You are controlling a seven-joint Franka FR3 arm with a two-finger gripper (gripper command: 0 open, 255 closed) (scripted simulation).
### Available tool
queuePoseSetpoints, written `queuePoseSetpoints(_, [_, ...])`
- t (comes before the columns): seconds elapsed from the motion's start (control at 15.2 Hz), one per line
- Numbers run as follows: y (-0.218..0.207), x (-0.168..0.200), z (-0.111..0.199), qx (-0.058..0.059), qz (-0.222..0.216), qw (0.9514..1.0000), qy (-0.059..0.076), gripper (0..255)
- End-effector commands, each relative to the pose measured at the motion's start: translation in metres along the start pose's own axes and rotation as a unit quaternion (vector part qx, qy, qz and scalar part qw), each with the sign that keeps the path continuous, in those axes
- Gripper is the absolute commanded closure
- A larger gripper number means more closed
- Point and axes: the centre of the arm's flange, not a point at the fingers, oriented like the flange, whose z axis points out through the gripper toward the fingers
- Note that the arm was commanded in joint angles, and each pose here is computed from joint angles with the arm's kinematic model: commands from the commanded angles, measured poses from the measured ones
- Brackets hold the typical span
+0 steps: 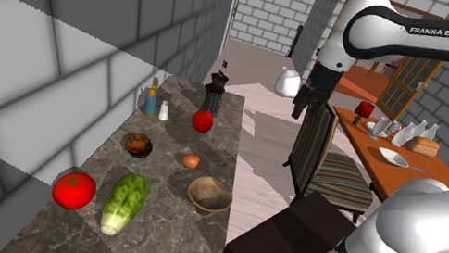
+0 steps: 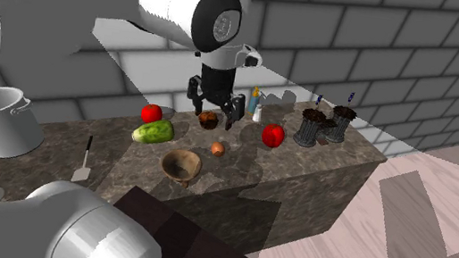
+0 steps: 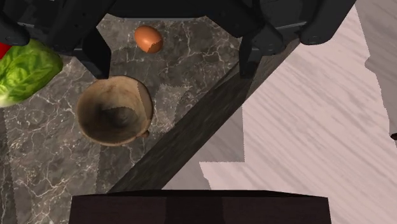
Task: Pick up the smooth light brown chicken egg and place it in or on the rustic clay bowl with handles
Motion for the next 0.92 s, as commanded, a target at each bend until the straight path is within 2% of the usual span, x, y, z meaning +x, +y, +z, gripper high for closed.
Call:
queuePoseSetpoints(0.0, [0.003, 0.011, 0.022, 0.006, -0.01, 0.9999, 0.004, 0])
queuePoseSetpoints(0.86, [0.001, 0.104, 0.163, 0.049, -0.072, 0.996, 0.021, 0])
